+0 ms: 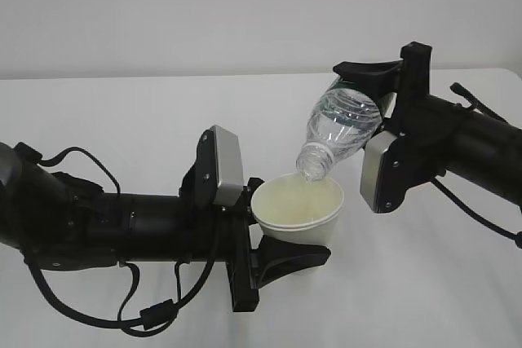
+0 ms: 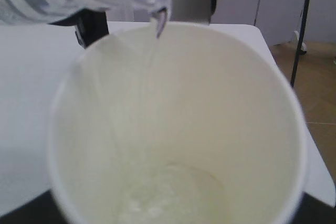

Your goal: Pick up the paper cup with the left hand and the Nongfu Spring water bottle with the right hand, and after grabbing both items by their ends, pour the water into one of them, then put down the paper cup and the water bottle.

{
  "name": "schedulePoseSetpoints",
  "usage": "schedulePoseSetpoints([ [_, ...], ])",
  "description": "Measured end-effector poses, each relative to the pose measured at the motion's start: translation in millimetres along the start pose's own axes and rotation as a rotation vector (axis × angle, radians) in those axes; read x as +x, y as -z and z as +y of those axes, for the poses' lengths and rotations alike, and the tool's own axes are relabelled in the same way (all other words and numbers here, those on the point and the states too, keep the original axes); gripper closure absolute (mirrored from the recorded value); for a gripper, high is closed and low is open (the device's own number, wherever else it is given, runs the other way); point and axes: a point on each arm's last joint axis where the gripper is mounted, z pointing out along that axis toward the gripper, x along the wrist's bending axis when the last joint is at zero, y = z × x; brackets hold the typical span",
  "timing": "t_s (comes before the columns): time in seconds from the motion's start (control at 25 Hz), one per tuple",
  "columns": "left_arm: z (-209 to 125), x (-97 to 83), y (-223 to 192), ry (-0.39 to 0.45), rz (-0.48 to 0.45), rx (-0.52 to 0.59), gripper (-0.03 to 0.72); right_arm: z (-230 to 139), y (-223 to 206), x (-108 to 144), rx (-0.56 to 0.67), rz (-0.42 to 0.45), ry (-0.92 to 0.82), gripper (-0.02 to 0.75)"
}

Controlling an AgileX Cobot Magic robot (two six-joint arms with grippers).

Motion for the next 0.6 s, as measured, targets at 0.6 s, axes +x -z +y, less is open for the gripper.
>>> schedulePoseSetpoints([
  [0.6, 0.0, 0.1, 0.0, 0.001, 0.001, 0.000, 0.271, 0.3, 0.0, 0.1, -0.003, 0.001, 0.002, 0.291],
])
